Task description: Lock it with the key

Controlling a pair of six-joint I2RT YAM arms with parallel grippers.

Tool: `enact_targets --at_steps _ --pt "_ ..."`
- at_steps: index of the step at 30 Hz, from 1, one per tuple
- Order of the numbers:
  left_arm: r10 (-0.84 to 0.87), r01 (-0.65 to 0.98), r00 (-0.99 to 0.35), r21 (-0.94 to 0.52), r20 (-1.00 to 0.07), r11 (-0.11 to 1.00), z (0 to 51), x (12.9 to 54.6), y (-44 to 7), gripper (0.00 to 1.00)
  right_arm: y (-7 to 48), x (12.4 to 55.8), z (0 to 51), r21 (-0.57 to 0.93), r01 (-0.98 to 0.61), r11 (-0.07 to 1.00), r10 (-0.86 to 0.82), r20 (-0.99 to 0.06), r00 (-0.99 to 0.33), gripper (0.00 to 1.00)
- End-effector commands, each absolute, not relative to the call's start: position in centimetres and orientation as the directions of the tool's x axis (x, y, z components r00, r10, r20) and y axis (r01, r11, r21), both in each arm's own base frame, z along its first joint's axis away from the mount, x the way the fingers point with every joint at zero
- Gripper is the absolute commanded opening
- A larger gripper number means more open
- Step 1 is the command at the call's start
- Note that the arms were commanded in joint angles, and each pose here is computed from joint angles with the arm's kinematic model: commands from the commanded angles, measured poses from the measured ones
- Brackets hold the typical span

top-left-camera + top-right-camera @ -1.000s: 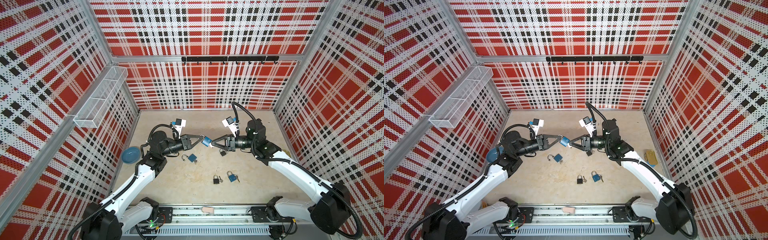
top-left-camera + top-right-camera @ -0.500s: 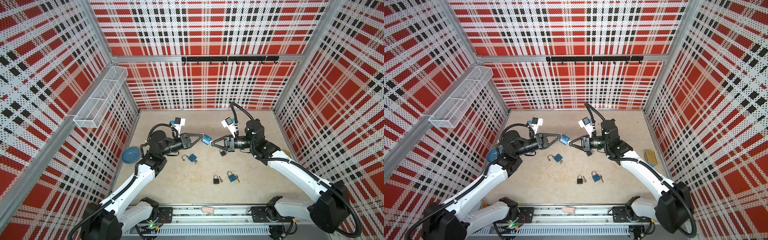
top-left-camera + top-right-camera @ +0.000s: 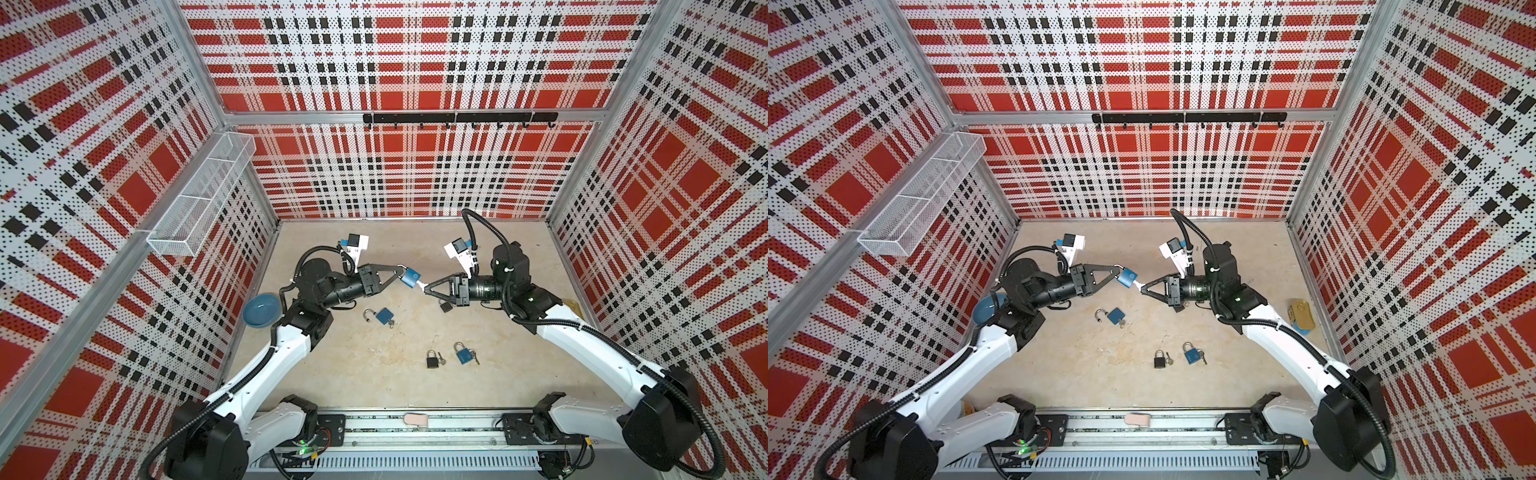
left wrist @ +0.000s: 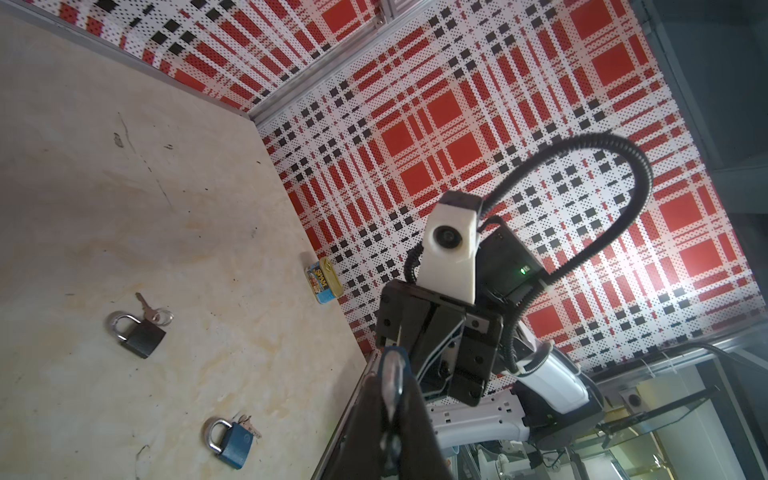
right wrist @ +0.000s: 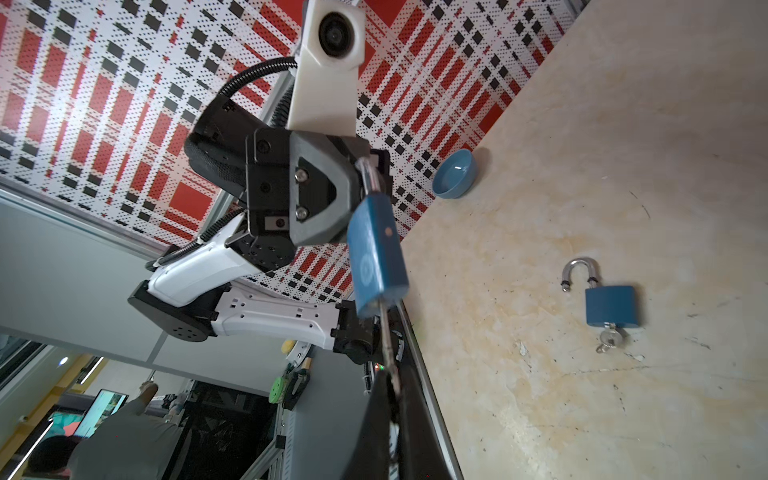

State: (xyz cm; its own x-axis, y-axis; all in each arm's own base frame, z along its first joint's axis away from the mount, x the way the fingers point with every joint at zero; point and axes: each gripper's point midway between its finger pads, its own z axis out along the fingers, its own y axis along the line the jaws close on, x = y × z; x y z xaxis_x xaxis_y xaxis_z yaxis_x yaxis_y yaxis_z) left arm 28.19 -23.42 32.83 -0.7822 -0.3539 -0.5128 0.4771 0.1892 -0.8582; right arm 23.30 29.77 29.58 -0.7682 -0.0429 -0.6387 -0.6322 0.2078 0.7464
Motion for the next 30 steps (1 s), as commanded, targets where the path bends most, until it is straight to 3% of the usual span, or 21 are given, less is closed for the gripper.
enact_targets --at_steps 1,7,14,20,25,30 --pt "-0.391 0.513 -0.745 -0.839 -0.541 0.184 34.5 29.6 -22.1 0.00 28.7 22.0 28.2 0.731 -0.630 0.261 -0.057 -0.640 -0.766 0.00" --pt "-0.350 0.479 -0.780 -0.855 -0.519 0.201 31.9 30.4 -22.6 0.00 26.1 22.2 26.0 0.696 -0.589 0.411 -0.034 -0.634 -0.772 0.00" --pt "-0.206 0.364 -0.880 -0.886 -0.428 0.287 23.6 30.6 -26.6 0.00 23.8 24.0 26.6 0.673 -0.555 0.489 0.012 -0.642 -0.767 0.00" --pt "-0.065 0.312 -0.931 -0.873 -0.360 0.375 16.5 29.9 -29.8 0.00 22.6 25.1 26.9 0.681 -0.537 0.497 0.045 -0.639 -0.768 0.00" --pt "0.013 0.289 -0.950 -0.867 -0.311 0.406 13.3 29.7 -31.4 0.00 22.7 25.0 26.2 0.688 -0.534 0.491 0.036 -0.629 -0.777 0.00" --pt "0.105 0.283 -0.958 -0.813 -0.267 0.509 9.8 29.7 -31.7 0.00 22.8 25.3 25.1 0.695 -0.519 0.497 0.025 -0.609 -0.792 0.00"
